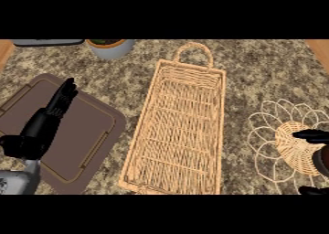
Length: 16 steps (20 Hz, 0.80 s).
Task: Pick the cupcake from the placemat and place it in the basket
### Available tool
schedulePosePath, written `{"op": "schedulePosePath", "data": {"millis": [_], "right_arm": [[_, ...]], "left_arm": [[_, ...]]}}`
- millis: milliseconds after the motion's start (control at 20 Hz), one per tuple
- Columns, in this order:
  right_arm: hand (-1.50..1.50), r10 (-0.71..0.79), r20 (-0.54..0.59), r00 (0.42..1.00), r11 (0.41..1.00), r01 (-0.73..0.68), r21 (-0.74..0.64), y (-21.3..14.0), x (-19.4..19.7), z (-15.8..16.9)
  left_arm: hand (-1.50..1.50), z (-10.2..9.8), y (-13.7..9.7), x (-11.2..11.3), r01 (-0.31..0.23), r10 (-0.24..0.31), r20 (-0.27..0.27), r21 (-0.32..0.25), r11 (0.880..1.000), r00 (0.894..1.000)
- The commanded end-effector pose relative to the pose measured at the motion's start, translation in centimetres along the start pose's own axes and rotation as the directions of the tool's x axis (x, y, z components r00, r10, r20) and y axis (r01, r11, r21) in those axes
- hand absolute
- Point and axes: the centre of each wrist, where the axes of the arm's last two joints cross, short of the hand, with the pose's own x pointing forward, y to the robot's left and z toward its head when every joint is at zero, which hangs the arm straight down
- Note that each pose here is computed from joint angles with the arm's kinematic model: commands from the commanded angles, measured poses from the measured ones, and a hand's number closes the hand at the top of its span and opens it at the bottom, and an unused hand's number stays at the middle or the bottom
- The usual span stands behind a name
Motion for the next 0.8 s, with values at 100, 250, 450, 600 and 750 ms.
{"op": "schedulePosePath", "data": {"millis": [100, 250, 450, 600, 750], "right_arm": [[-1.50, 0.386, -0.113, 0.916, 0.909, -0.398, -0.120, -4.7, 4.7, 2.7], [-1.50, 0.541, -0.183, 0.821, 0.808, -0.568, -0.156, -7.3, 8.1, 3.1], [-1.50, 0.716, -0.306, 0.627, 0.664, -0.747, 0.024, -10.3, 13.0, 2.0], [-1.50, 0.770, -0.359, 0.528, 0.627, -0.732, 0.267, -12.3, 16.0, 1.1], [-1.50, 0.743, -0.395, 0.539, 0.667, -0.636, 0.387, -13.2, 17.2, 1.5]], "left_arm": [[0.00, -0.3, -0.5, 0.7, -0.021, 0.021, 0.014, -0.030, 0.999, 1.000], [0.00, -0.1, -0.9, 1.6, 0.003, -0.003, 0.007, -0.028, 1.000, 1.000], [0.00, -0.2, -0.7, 1.2, 0.000, 0.001, 0.017, -0.018, 1.000, 1.000], [0.00, -0.5, -1.3, 1.7, -0.014, 0.015, 0.005, -0.050, 0.999, 1.000], [0.00, 0.1, -1.9, 1.4, -0.006, 0.007, 0.014, -0.046, 0.999, 1.000]]}}
